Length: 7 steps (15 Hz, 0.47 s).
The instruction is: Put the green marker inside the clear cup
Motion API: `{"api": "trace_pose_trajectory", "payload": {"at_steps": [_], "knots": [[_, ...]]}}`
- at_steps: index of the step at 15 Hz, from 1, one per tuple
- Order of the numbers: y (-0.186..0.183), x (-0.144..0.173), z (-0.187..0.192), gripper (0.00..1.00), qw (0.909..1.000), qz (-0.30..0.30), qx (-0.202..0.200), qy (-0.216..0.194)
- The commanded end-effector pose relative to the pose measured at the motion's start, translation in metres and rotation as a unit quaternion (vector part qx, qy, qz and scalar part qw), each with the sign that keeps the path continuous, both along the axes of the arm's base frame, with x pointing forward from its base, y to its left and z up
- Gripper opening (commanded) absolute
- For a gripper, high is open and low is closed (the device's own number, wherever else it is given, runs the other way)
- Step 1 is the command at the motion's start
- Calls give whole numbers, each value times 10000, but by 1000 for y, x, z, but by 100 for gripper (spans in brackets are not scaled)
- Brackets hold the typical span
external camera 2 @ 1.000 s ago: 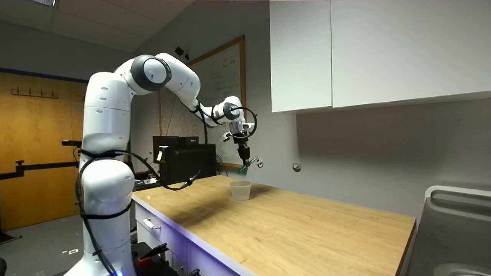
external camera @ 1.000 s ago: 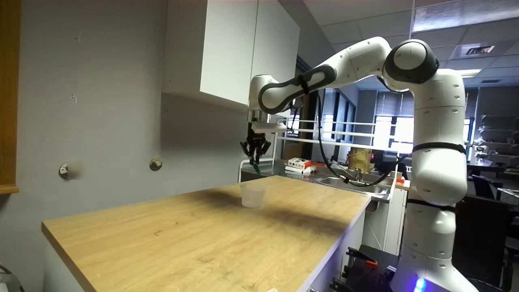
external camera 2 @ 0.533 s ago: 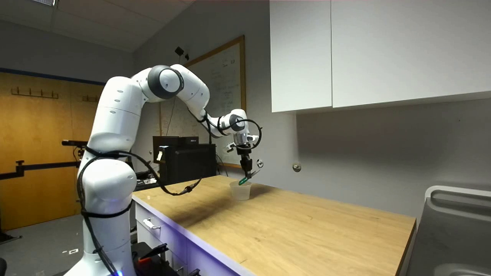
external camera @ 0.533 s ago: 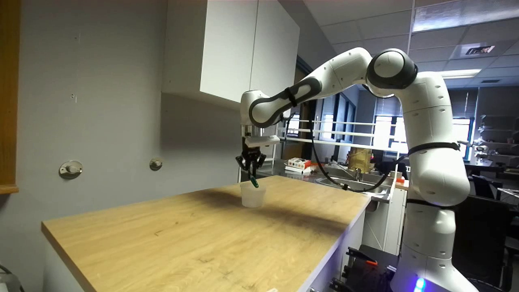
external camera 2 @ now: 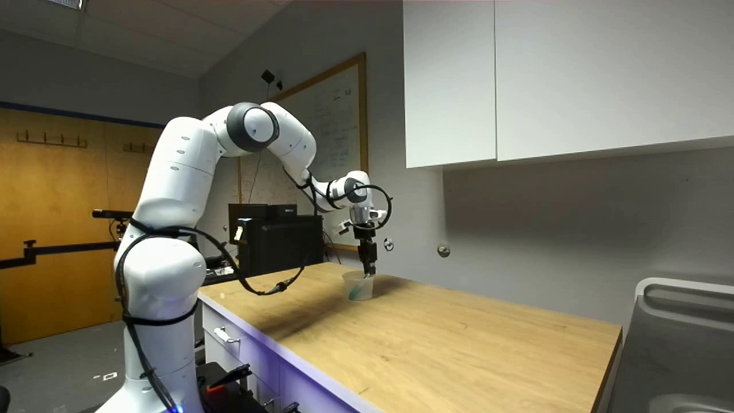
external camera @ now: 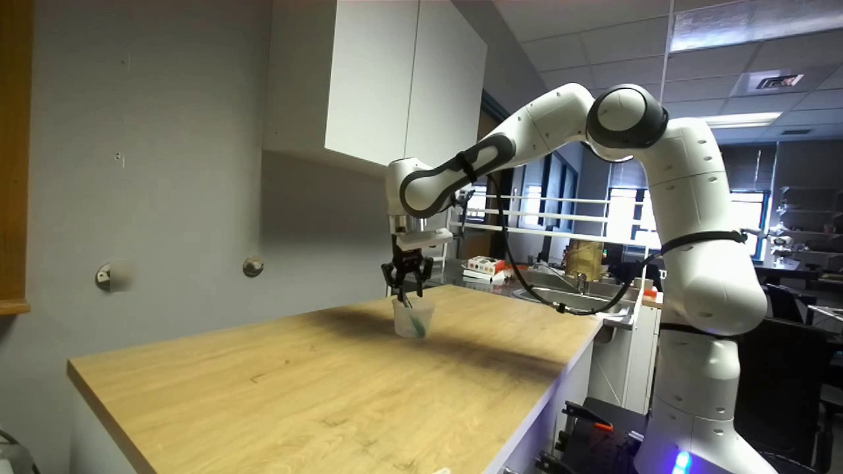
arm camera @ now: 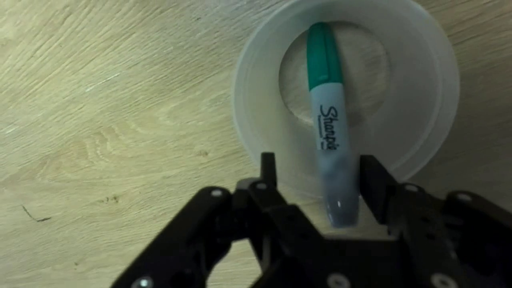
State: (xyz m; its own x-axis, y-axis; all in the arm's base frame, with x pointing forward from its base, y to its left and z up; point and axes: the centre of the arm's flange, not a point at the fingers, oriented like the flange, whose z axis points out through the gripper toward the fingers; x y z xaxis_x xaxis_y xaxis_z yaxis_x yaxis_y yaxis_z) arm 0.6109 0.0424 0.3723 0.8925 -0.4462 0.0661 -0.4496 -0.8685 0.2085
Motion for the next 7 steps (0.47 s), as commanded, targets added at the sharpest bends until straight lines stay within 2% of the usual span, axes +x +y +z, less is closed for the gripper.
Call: {"api": "trace_pose_trajectory", "payload": {"at_steps": [1, 2, 3, 7], "knots": [[9, 3, 14, 88, 9999, 4, -71, 81], [11, 1, 16, 96, 9999, 49, -57, 123], [13, -2, 19, 99, 9997, 124, -28, 198], [22, -18, 33, 100, 9943, 744, 321, 690]]}}
